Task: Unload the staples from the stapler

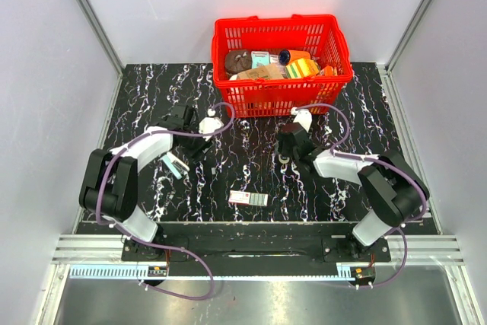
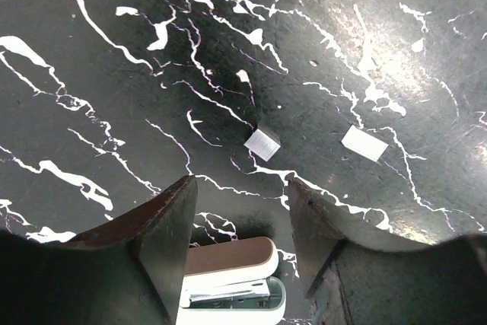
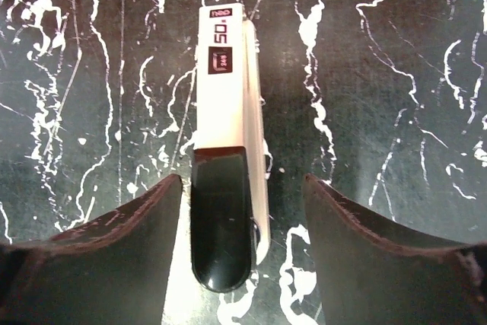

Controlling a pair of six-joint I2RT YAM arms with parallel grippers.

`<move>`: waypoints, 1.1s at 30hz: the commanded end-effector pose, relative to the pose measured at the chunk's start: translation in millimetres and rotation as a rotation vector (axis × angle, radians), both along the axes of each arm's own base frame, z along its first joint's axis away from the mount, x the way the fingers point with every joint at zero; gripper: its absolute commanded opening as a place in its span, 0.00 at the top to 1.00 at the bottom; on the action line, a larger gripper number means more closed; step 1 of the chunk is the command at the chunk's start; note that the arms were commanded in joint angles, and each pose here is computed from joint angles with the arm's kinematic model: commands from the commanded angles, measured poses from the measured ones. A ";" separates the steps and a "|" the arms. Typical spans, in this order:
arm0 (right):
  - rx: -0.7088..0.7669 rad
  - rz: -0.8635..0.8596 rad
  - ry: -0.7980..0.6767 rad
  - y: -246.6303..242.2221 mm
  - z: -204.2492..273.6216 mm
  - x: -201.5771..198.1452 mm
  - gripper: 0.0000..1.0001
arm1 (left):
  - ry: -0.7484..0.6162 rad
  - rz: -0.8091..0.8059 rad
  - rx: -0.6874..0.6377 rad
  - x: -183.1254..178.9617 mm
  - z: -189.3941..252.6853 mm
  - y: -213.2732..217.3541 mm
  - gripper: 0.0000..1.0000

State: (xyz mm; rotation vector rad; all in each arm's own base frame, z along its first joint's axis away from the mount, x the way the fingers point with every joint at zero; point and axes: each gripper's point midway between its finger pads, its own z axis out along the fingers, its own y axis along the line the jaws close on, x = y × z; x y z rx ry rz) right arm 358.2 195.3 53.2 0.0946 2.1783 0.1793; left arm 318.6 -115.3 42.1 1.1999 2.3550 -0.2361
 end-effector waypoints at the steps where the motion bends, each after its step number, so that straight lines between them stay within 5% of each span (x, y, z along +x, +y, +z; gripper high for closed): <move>1: 0.045 -0.096 -0.082 -7.1 44.1 10.8 0.27 | -0.047 0.051 -0.127 22.0 38.2 -8.2 0.44; 6: 0.026 -0.113 -0.074 4.0 70.3 6.5 0.14 | -0.030 0.116 -0.283 24.0 78.5 -2.0 0.44; 9: -0.038 -0.054 -0.094 54.9 97.5 -2.7 0.01 | -0.055 0.149 -0.311 19.4 99.0 12.2 0.44; 23: 0.036 0.134 0.130 256.8 62.6 -15.8 0.01 | -0.147 0.346 -0.377 -12.4 137.6 81.3 0.41; 33: 0.032 0.129 0.217 292.7 16.7 -23.8 0.13 | -0.193 0.386 -0.302 -27.6 128.4 94.6 0.41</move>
